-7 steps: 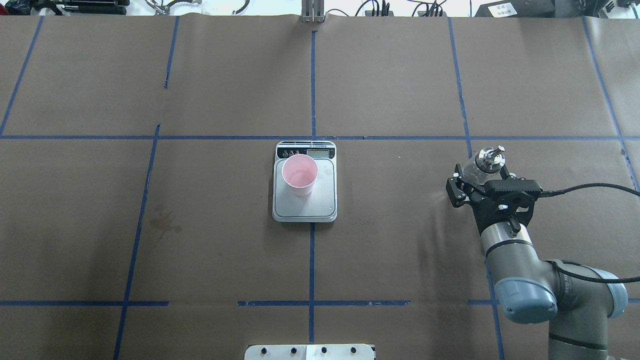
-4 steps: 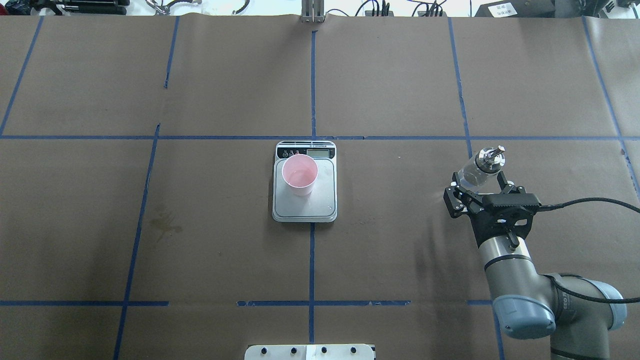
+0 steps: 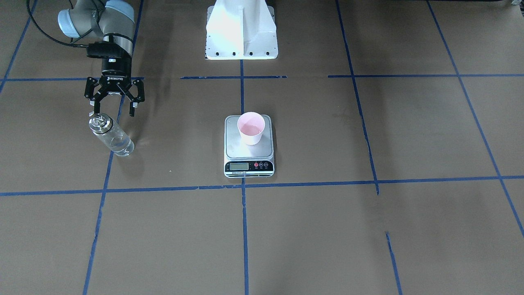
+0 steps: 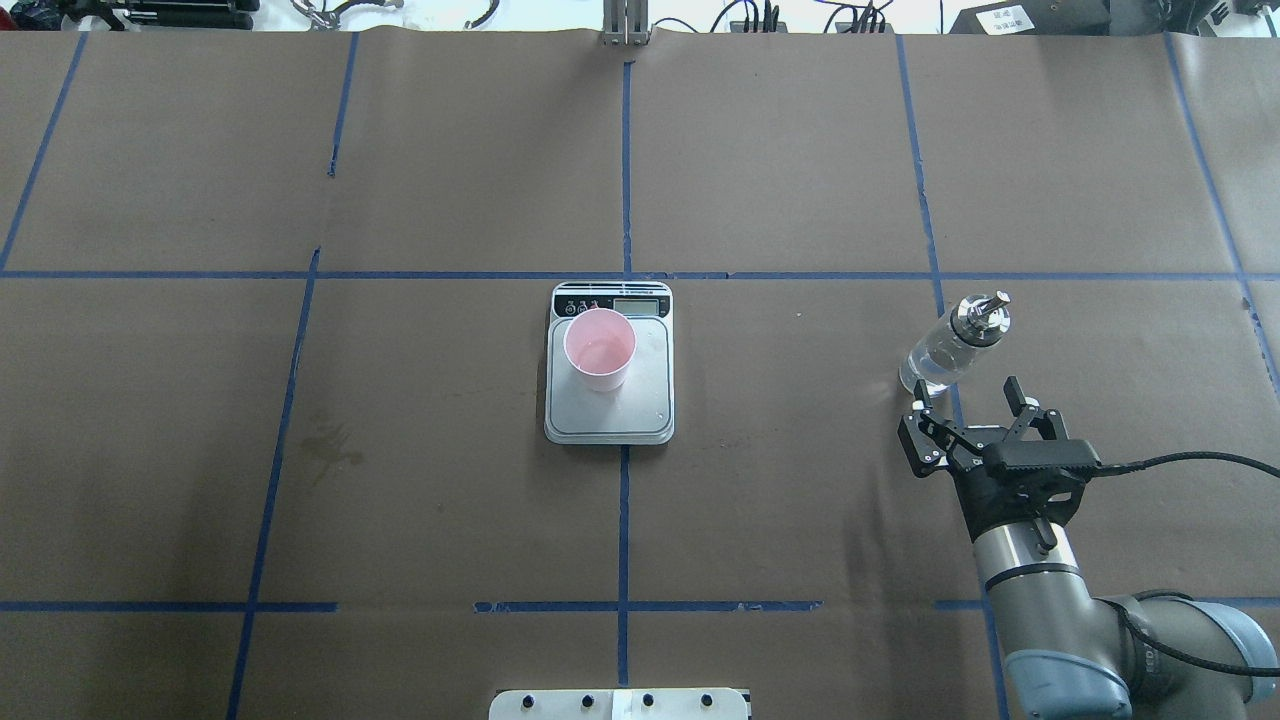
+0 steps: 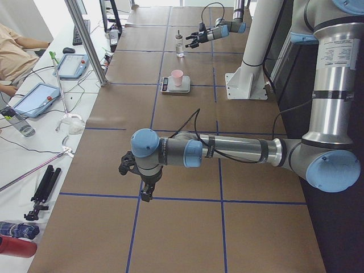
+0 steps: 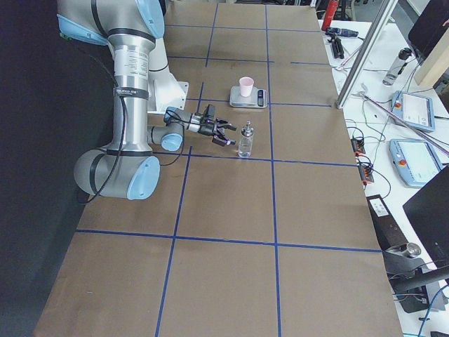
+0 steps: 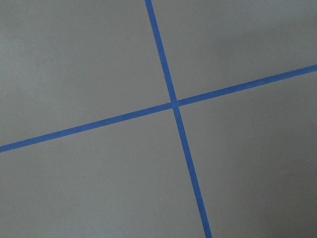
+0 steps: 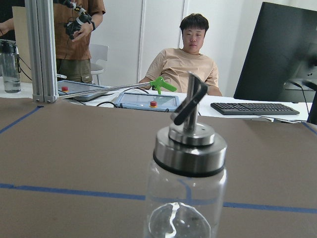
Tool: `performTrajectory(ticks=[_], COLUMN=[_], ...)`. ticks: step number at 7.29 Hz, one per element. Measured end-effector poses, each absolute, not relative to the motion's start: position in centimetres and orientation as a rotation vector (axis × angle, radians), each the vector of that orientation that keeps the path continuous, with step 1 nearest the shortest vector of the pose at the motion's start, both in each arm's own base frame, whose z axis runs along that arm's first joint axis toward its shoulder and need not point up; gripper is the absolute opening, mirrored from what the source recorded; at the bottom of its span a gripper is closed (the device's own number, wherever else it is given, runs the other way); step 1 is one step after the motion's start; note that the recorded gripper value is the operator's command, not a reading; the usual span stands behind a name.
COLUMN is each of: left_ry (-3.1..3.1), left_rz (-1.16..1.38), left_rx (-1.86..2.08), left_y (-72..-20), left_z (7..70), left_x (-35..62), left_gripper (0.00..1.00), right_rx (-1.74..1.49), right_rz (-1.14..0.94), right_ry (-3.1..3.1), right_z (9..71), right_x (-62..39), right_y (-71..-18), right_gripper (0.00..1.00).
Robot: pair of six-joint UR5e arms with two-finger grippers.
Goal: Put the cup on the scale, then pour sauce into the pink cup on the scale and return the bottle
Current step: 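Open the right gripper and withdraw the right arm from the bottle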
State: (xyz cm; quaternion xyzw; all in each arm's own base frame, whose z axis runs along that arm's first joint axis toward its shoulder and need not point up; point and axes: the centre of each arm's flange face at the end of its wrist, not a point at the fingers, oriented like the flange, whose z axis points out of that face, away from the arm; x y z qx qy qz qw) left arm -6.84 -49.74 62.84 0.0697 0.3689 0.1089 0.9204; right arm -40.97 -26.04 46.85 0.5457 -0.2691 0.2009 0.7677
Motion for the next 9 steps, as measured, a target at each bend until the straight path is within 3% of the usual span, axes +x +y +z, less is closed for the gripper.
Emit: performTrajectory(ticks=[5,9], left_ry=[0.761,0.768], left_rz=[0.224,0.225], left_rx=[0.144,0.147], left_y=[-49.7,-49.7], left_z=[62.8,62.6], left_x=[-6.8,-6.8], left_gripper=[1.0,1.0], right_rx=[1.185,1.194], right_rz=[0.43,0.167], right_ry=[-0.609,-0.278], right_z=[52.5,53.9], right_x=[-34.1,-29.1], right_y=[-25.4,-31.6], right_gripper=[0.99,0.97])
